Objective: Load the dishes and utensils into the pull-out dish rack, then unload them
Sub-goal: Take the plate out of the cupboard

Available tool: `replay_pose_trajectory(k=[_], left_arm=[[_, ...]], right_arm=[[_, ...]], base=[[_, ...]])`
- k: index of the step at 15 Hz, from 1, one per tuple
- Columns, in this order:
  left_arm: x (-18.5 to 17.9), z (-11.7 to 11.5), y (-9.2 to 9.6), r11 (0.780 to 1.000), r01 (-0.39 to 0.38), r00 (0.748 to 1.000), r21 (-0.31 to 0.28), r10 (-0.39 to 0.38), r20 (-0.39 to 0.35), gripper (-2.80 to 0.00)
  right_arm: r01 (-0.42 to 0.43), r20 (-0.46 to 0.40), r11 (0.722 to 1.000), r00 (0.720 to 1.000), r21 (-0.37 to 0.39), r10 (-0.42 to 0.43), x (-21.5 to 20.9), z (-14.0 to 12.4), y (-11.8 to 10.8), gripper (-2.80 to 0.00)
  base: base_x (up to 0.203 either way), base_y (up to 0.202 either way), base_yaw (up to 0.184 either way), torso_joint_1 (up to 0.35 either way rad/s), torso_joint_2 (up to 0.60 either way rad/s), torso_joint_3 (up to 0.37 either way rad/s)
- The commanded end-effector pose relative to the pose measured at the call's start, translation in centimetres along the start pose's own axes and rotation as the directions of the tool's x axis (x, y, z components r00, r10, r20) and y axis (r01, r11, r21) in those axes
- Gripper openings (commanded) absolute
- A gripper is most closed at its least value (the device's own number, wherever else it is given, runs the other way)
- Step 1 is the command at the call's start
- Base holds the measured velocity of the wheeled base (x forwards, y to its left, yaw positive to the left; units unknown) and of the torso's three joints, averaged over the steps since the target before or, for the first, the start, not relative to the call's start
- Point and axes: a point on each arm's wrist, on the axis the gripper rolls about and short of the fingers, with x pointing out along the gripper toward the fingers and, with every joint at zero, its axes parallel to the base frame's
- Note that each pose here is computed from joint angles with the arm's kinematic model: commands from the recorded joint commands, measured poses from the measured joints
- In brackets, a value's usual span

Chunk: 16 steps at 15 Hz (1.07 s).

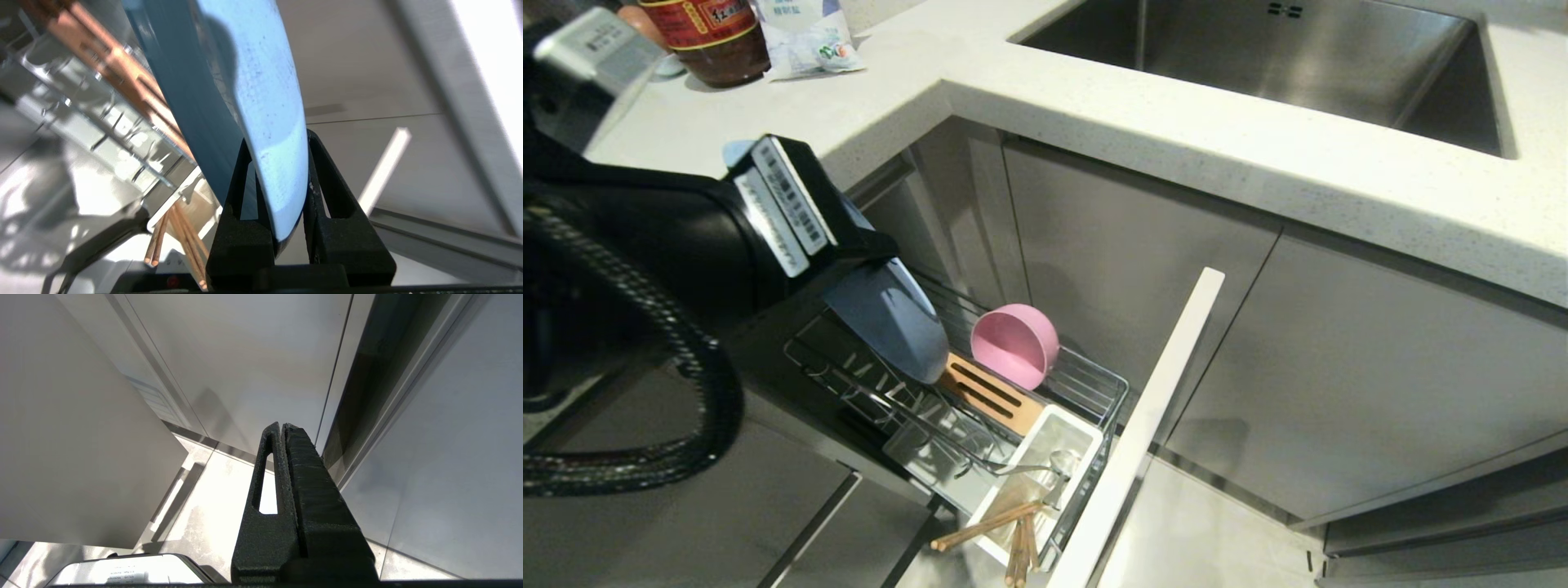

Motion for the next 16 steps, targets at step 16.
replay_pose_trajectory(k=[16], left_arm=[[-10.9, 11.0, 6.8, 0.995, -0.085, 0.892, 0.052, 0.053, 0.45, -2.8]], right_arm=[[0.0, 0.003, 1.0, 1.0, 0.001, 0.0, 0.0, 0.0, 0.0, -2.8]], base=[[0.0, 0.0, 0.0, 0.0, 0.0, 0.0]])
